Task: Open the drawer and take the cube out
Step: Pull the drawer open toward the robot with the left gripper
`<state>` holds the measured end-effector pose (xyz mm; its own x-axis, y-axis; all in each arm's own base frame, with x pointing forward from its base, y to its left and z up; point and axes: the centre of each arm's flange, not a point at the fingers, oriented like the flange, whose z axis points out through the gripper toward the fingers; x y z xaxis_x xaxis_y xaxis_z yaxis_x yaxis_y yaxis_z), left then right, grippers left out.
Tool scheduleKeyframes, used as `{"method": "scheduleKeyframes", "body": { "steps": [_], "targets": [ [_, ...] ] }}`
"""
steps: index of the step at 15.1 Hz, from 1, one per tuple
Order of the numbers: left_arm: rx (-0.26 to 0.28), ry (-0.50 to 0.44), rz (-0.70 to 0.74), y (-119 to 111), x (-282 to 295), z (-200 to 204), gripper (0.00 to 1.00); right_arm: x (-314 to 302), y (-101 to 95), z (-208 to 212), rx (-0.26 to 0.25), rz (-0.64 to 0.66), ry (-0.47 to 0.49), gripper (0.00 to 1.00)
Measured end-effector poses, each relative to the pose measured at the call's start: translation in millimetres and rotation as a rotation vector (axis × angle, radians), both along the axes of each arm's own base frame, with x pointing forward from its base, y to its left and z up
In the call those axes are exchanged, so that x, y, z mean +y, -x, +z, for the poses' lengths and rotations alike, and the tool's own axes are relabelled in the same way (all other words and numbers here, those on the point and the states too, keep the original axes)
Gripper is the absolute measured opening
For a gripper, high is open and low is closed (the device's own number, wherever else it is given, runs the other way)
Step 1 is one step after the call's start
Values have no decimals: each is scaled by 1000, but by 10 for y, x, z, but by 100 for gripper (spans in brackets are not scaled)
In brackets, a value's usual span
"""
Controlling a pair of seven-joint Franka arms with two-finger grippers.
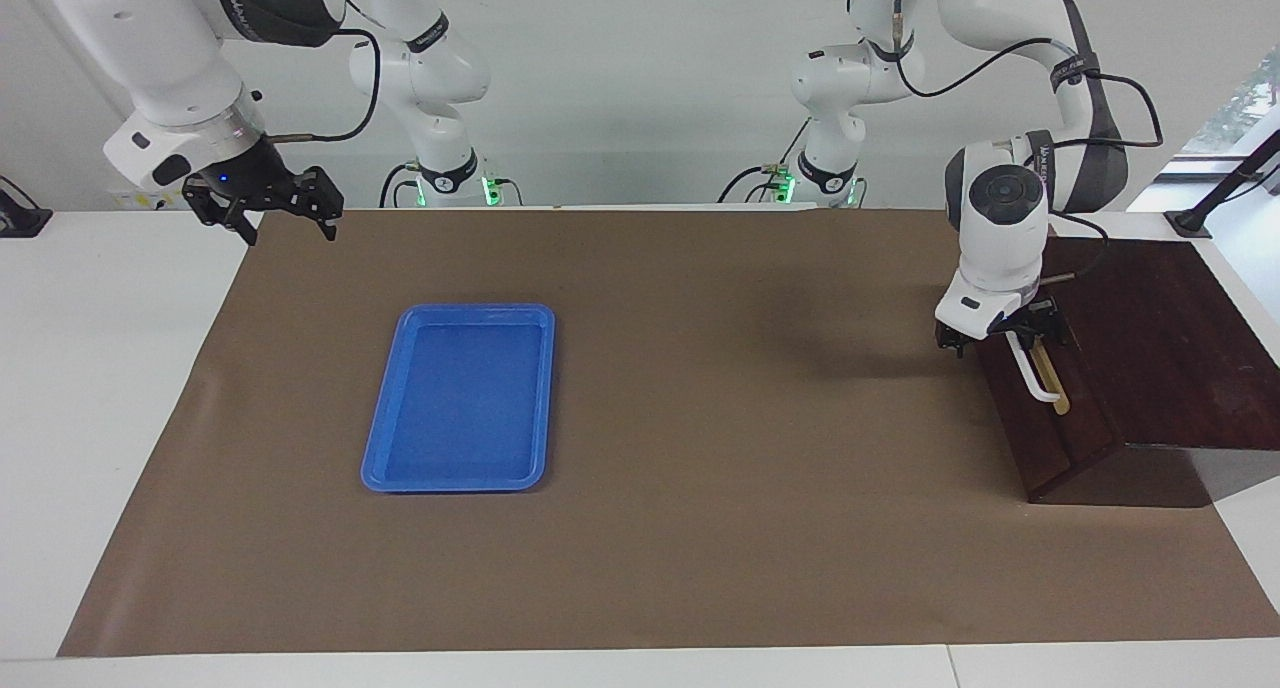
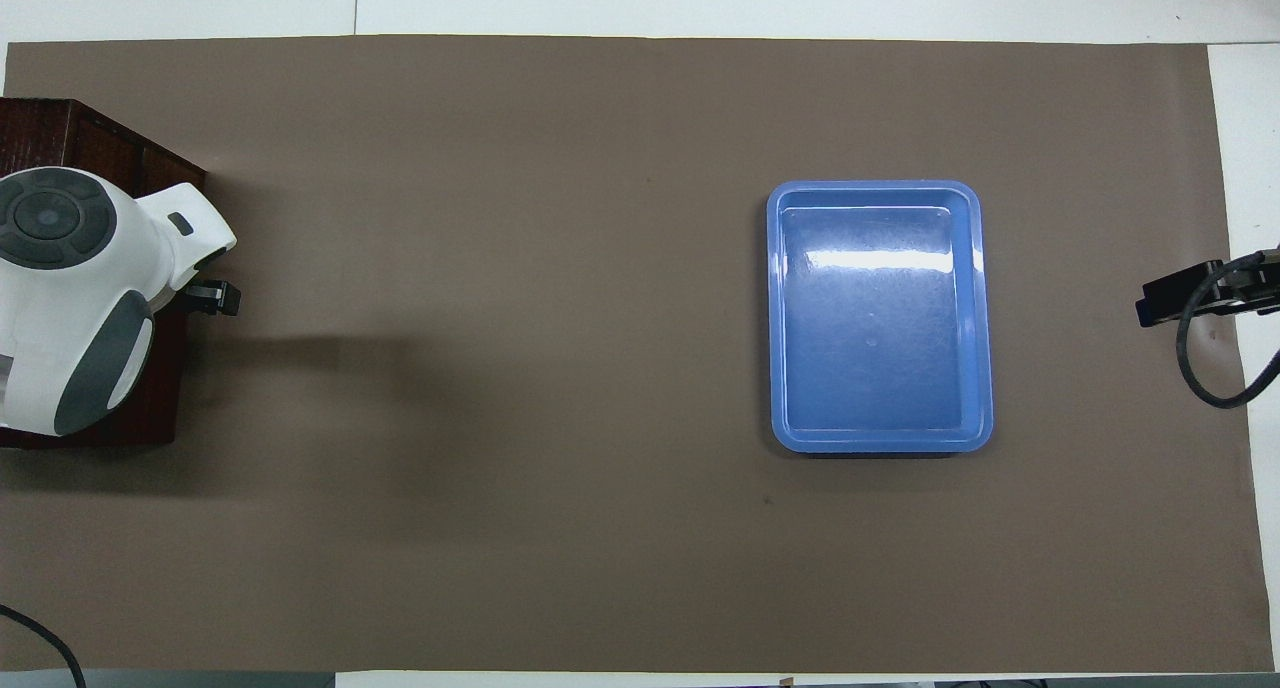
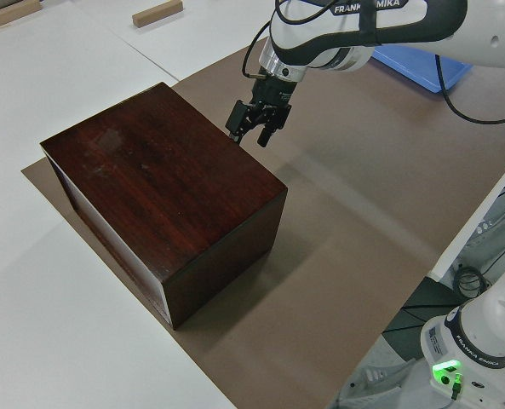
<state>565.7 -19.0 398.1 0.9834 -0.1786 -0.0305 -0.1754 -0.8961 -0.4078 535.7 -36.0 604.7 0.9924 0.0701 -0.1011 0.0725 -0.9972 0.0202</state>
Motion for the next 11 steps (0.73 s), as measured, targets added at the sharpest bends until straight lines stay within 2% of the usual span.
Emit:
{"method": "scheduleKeyframes", "body": {
  "steps": [11],
  "targets": [
    [-18,9,-21,29,17,-113,100,0,0,0,0,0,0,100]
  ]
}}
